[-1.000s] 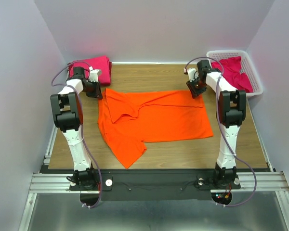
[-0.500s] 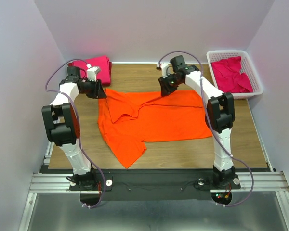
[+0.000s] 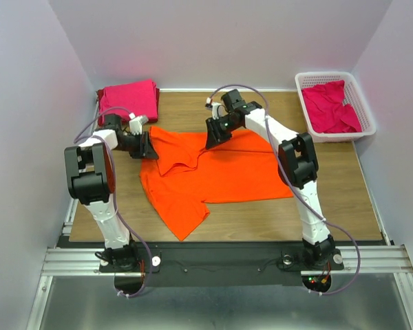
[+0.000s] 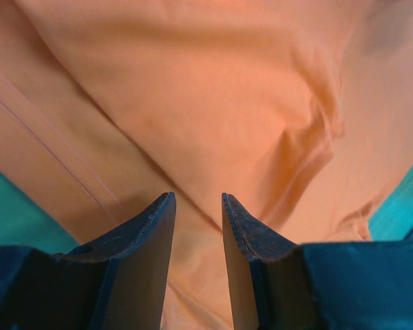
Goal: Fold and stack the t-shirts
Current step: Fold the tshirt
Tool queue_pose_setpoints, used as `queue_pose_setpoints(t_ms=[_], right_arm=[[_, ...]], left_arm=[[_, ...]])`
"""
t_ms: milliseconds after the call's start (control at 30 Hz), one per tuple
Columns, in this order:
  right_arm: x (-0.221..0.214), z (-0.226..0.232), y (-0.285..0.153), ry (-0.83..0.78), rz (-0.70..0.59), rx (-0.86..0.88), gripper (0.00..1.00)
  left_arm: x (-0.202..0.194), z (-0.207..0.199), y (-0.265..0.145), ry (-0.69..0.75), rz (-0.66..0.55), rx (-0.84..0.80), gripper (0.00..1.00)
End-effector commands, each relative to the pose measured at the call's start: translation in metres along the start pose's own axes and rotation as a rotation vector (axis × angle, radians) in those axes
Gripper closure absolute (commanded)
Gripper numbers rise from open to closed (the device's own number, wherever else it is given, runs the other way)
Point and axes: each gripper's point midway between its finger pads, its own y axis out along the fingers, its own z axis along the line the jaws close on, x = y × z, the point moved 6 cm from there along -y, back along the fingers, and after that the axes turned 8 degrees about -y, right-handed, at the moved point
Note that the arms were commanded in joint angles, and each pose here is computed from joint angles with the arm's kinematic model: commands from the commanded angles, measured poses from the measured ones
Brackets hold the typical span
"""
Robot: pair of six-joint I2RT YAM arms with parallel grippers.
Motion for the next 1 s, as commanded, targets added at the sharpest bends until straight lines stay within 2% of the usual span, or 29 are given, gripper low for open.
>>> queue_pose_setpoints(t_ms=[0, 233, 633, 800, 967], right_arm=[[-0.002, 0.029, 0.017, 0.040, 0.009, 0.074, 0.60], [-0.017, 0.031, 0.041, 0.129, 0.060, 0.086, 0.56], [-0.031, 0.037, 0.059, 0.199, 0.106, 0.137, 0.56], [-0.035, 0.041, 0.064, 0.216, 0.118, 0.164, 0.57], [-0.032, 0.043, 0.064, 0.220, 0.112, 0.181, 0.59]], left_arm=[[-0.021, -0.023, -0.015, 0.007, 0.017, -0.042, 0.56], [-0.052, -0.025, -0.012, -0.055, 0.084, -0.051, 0.54], [-0.059, -0.032, 0.000, -0.068, 0.128, -0.103, 0.52], [-0.056, -0.036, 0.007, -0.062, 0.138, -0.113, 0.53], [-0.051, -0.037, 0.007, -0.059, 0.127, -0.114, 0.60]])
